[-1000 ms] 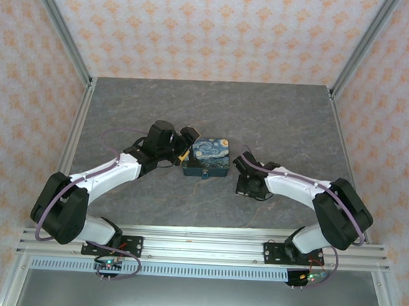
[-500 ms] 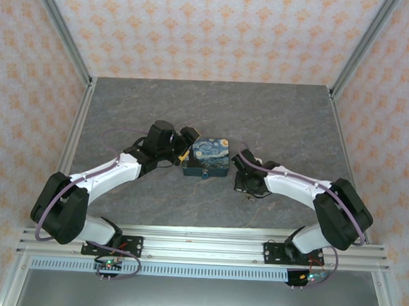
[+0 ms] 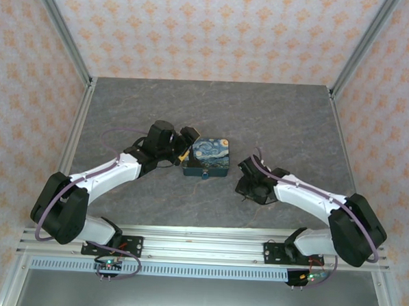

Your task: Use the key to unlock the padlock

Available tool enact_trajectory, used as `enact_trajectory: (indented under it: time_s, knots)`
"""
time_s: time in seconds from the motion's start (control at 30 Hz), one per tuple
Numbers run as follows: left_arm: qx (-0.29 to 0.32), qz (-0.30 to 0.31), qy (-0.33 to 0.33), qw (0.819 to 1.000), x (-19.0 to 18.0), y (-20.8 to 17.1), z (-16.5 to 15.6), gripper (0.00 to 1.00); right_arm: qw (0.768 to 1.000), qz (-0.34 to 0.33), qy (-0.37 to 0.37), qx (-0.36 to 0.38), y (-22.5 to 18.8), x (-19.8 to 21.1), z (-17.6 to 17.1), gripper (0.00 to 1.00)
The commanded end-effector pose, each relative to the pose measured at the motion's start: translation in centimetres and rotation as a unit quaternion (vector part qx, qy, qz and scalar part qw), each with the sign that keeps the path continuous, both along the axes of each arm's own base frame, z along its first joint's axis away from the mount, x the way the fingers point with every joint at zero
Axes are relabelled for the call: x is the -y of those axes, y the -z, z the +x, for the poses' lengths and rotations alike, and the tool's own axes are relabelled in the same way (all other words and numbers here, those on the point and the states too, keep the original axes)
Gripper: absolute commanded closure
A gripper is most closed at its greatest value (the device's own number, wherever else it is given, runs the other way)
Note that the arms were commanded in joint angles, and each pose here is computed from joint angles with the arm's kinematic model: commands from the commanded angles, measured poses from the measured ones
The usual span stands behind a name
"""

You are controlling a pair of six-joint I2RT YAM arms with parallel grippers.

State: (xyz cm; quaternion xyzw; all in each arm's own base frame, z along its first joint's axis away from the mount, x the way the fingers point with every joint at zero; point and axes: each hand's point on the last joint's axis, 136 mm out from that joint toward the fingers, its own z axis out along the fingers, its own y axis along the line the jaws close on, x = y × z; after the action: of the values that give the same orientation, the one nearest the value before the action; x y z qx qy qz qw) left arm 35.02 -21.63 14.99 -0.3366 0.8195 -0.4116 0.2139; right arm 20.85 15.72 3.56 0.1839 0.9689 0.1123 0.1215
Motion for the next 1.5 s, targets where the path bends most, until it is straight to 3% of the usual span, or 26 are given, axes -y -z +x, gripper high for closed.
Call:
enact_trajectory:
  time_s: [0.0,0.27,0.9,1.47]
  knots:
    - [0.017,-0.008,0.001,1.0,0.0,-1.0,0.5,0.13,0.999,0.024,0.044,-0.005,-0.1,-0.1,-0.3,0.52]
    - [0.017,-0.007,0.003,1.0,0.2,-1.0,0.6,0.13,0.994,0.064,0.084,-0.018,0.7,-0.8,-0.7,0.53]
    - [0.012,-0.008,0.005,1.0,0.1,-0.6,0.7,0.12,0.994,0.022,0.102,-0.045,2.6,2.3,-0.8,0.54]
    - [0.009,-0.012,0.007,1.0,0.3,-0.1,1.2,0.12,0.993,0.049,0.096,-0.048,1.5,2.2,-1.5,0.56]
